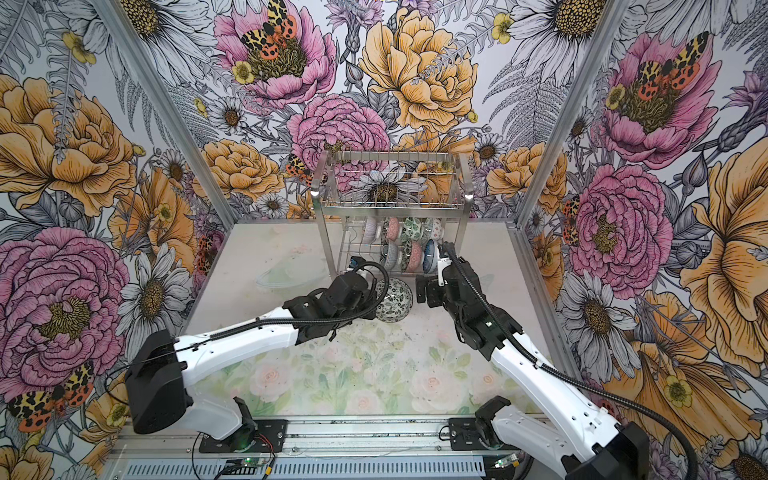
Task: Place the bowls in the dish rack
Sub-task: 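Grasp the leaf-pattern bowl rim with the left gripper and tilt it up, then close the right gripper on the raised bowl rim beside the left gripper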
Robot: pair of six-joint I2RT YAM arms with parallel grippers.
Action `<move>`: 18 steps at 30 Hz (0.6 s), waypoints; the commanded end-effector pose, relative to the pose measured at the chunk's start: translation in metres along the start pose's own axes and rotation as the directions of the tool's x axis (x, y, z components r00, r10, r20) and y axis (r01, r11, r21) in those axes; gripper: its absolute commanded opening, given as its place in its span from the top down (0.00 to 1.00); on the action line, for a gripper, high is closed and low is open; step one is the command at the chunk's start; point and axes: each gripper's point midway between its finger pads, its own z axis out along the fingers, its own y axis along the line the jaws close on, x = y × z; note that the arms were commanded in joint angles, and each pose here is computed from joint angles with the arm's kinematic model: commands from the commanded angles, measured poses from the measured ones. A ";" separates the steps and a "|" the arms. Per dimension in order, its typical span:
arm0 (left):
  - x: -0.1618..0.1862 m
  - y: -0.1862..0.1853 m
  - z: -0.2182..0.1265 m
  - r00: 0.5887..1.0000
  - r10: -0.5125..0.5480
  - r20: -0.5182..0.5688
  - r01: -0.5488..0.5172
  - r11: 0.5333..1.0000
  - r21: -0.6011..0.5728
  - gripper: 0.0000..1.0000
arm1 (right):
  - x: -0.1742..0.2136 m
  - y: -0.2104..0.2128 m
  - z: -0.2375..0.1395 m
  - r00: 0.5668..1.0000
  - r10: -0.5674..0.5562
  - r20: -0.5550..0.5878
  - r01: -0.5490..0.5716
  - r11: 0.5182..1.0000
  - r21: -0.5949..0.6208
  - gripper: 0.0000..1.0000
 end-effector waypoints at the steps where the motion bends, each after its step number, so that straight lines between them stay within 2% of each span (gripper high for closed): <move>1: -0.020 0.033 -0.025 0.993 -0.034 0.117 0.044 0.996 -0.081 1.00 | -0.020 0.037 -0.013 0.999 0.016 0.052 -0.010 0.995 -0.101 0.00; 8: -0.037 0.066 -0.050 0.977 -0.080 0.197 0.100 0.991 -0.094 1.00 | -0.027 0.110 -0.026 0.998 -0.015 0.065 0.033 0.956 -0.293 0.00; 13: -0.048 0.065 -0.067 0.965 -0.091 0.247 0.109 0.992 -0.059 1.00 | -0.028 0.135 -0.012 0.999 -0.005 0.035 0.016 0.948 -0.317 0.02; 18: -0.050 0.064 -0.076 0.956 -0.103 0.275 0.116 0.993 -0.031 1.00 | -0.033 0.149 0.013 0.998 0.056 0.026 -0.047 0.956 -0.288 0.16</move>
